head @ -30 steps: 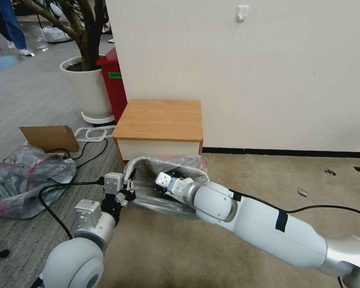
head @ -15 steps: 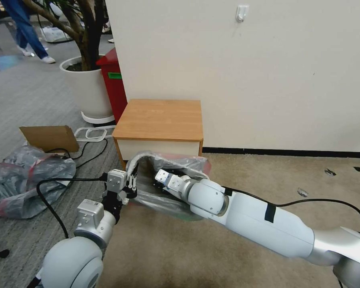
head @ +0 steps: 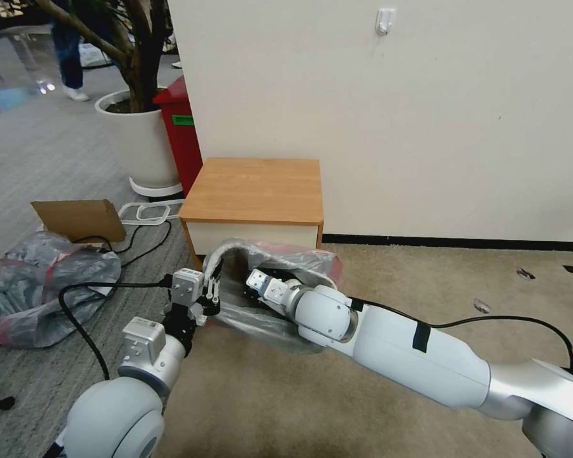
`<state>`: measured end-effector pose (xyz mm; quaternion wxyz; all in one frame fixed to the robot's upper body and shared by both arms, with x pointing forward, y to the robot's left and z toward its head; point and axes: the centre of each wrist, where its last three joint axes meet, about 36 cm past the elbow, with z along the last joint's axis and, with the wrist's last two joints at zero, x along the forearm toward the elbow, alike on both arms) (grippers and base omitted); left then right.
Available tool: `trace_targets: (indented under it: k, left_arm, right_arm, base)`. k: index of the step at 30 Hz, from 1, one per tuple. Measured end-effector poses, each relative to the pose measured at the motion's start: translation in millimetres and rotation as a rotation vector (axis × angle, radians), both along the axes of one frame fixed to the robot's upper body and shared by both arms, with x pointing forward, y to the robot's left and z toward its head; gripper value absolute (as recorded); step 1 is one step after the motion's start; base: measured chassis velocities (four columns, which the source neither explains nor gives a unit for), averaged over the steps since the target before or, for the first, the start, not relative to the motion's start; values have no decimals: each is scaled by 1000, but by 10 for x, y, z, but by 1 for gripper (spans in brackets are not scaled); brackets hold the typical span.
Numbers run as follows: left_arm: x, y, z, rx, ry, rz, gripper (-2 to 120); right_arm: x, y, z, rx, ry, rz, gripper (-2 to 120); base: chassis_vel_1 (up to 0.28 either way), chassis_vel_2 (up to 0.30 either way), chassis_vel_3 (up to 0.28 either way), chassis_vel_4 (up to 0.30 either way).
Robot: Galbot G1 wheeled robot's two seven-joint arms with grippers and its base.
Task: Pick up the garbage bag from the table and place it over the trash can.
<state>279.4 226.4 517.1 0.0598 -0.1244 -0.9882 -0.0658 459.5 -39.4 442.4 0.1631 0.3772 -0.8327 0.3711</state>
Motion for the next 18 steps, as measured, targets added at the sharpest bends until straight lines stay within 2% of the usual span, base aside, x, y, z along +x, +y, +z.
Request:
trace_targets:
  k: [18]
  left_arm:
    - [-29,-9,28,-9,-3,-32,5]
  right_arm:
    - [30,57,-15,8,8,-8,0]
  base:
    - [0,0,0,0]
